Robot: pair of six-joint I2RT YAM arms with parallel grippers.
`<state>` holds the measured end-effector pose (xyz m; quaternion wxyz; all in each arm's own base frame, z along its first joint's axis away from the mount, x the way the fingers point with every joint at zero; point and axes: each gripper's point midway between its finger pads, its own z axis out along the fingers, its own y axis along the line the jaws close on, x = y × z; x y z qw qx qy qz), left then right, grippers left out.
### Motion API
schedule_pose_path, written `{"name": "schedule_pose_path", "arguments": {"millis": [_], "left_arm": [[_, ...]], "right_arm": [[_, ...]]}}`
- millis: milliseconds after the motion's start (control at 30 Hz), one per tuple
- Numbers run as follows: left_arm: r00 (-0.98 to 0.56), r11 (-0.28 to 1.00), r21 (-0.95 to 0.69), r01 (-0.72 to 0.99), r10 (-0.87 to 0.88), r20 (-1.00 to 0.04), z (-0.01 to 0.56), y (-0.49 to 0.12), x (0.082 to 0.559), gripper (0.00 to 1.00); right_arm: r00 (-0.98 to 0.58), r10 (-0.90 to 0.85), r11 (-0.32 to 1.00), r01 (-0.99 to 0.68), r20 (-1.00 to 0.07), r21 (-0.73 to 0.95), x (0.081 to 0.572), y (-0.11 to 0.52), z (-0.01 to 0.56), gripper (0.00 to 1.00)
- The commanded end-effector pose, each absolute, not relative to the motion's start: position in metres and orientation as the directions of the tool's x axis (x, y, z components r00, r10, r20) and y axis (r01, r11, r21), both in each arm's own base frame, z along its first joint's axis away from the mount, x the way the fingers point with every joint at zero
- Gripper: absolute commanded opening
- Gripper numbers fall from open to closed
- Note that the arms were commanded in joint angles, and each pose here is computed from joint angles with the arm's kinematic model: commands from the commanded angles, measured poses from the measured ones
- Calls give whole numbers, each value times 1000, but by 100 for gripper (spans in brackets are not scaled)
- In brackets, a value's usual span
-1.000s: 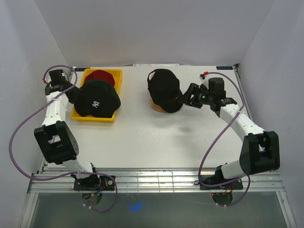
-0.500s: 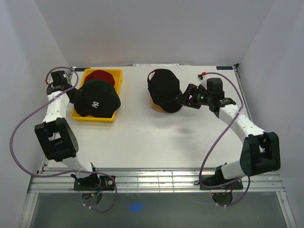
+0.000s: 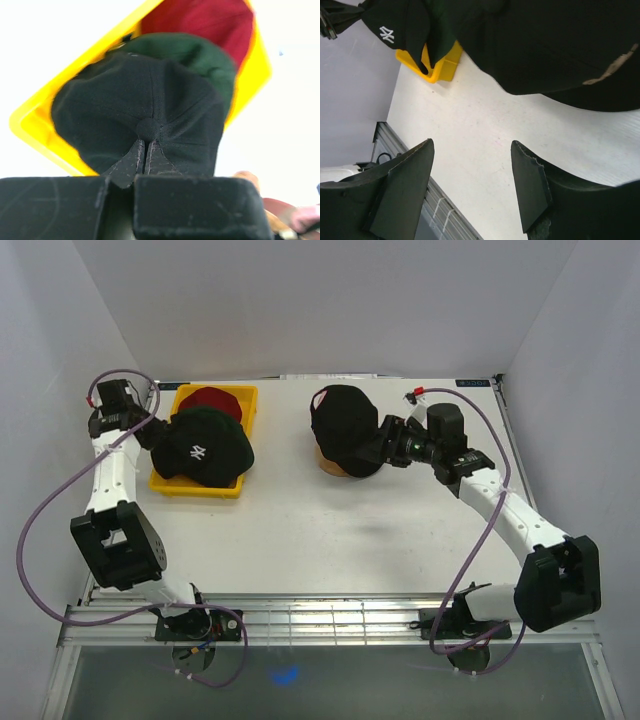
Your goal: Stack the hats
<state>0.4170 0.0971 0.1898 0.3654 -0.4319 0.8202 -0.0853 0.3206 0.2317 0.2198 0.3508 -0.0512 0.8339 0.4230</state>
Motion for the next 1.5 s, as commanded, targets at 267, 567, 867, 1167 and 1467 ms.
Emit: {"name": "schedule_pose_path", "arguments": {"millis": [267,567,867,1167,1467], "left_arm": [[-244,602,-676,-424,-795,-555,330,58,407,0],[-230,573,-742,-350,-820,-525,369,20,400,0],[-279,566,-769,-295,-821,-497,387,-26,398,0],[-316,548,-787,-282,-828,-464,390,-51,392,0],[-371,535,-810,-240,-822,-433,396,-86,383,0]], "right_arm": [[-653,303,389,-580,-694,716,305,313,300,69],[-693,400,192,-576,-599,795,275,382,310,72],[-720,458,131,-525,-521,841,251,433,288,77],[-671,529,170,-517,-520,839,259,446,272,79],[-666,551,167,-503,-503,848,268,467,267,79]]}}
